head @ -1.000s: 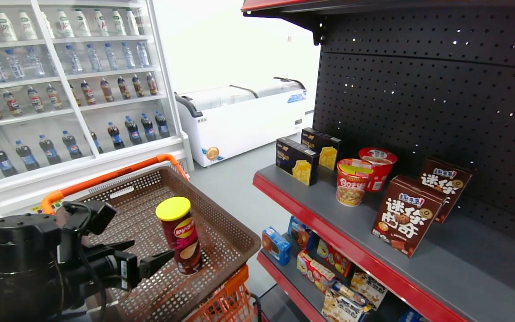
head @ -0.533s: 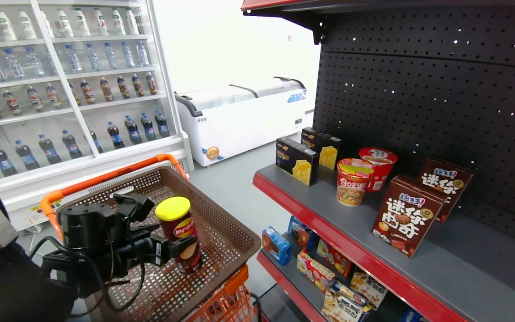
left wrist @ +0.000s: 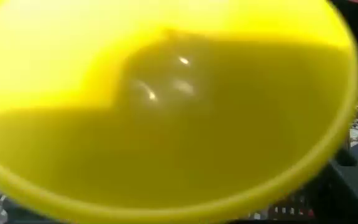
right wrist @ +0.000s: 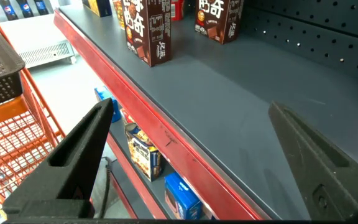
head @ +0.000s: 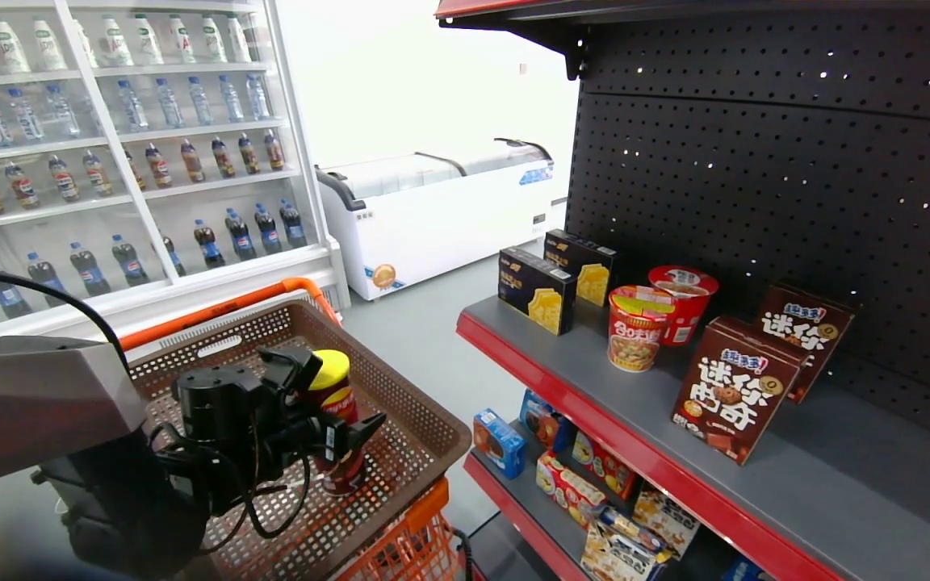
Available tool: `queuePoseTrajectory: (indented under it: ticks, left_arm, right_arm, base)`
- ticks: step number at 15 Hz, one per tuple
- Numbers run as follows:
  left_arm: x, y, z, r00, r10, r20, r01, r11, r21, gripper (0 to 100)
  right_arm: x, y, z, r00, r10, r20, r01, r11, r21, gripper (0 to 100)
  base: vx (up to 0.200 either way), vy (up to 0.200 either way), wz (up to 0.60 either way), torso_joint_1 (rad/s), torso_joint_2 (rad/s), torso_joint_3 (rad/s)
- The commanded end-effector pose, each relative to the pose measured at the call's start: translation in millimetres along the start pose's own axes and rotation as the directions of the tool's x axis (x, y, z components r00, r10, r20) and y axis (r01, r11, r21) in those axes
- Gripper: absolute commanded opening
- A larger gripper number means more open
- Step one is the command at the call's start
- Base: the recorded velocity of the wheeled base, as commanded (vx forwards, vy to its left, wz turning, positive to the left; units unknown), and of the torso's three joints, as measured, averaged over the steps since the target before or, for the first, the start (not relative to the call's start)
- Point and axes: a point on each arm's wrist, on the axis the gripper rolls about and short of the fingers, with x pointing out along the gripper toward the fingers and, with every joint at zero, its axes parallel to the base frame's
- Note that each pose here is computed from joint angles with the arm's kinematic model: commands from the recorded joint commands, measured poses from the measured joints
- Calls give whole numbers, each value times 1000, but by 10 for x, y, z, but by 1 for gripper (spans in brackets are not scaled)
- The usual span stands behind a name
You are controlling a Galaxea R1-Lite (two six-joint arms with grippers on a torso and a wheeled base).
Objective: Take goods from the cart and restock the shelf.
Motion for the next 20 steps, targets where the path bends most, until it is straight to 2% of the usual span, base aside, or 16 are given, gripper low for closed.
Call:
queuePoseTrajectory:
  ticks: [1,3,5,6,8,9,10,11,14,15,16,17,18,20]
  left_arm:
    - [59,-36,-47,1000,-14,-12,14,1000,4,100]
    - [63,-55,-41,1000,-21,-8,21,1000,7,100]
    - [111,-66,13,1000,-22,20,22,1000,16,100]
    - [100,-68,14,1000,-19,20,19,1000,16,0]
    - [61,-62,52,999,-6,34,6,1000,19,0]
    - [-17,-107,192,997,14,73,-16,1000,19,0]
    - [-123,-120,326,994,29,102,-29,1000,-2,0]
    - [-213,-121,414,993,52,103,-50,999,-20,0]
    - [-505,-215,603,995,44,85,-43,999,-13,0]
    - [-515,-217,605,995,46,83,-45,999,-12,0]
    - [-807,-293,888,990,59,131,-59,998,-9,0]
    - [-880,-313,953,989,57,140,-55,998,-15,0]
    - [-1186,-366,1103,986,55,159,-51,998,-28,0]
    - [-1526,-415,1172,982,63,180,-59,998,-29,0]
  right_arm:
    - [0,0,-1,1000,0,0,0,1000,1,100]
    - [0,0,-1,1000,0,0,0,1000,1,100]
    - [0,0,-1,1000,0,0,0,1000,1,100]
    - [0,0,-1,1000,0,0,0,1000,-1,100]
    - [0,0,-1,1000,0,0,0,1000,1,100]
    - [1,0,0,1000,0,-2,0,1000,1,100]
    - [0,0,-1,1000,0,0,0,1000,1,100]
    - [1,0,0,1000,0,-2,0,1000,-1,100]
    - [0,0,-1,1000,0,0,0,1000,1,100]
    - [1,0,0,1000,-1,-2,1,1000,-1,100]
    - [0,0,-1,1000,0,0,0,1000,-1,100]
    - [0,0,-1,1000,0,0,0,1000,1,100]
    - [0,0,-1,1000,-1,0,1,1000,-1,100]
    - [0,0,-1,1000,0,0,0,1000,1,100]
  base:
    - [0,0,0,0,0,0]
    - [0,0,0,0,0,0]
    - [0,0,0,0,0,0]
    - [0,0,0,0,0,0]
    - [0,0,0,0,0,0]
    - [0,0,0,0,0,0]
    - [0,0,0,0,0,0]
    - [0,0,0,0,0,0]
    - [0,0,0,0,0,0]
    - [0,0,0,0,0,0]
    - [0,0,0,0,0,0]
    - [0,0,0,0,0,0]
    - [0,0,0,0,0,0]
    - [0,0,0,0,0,0]
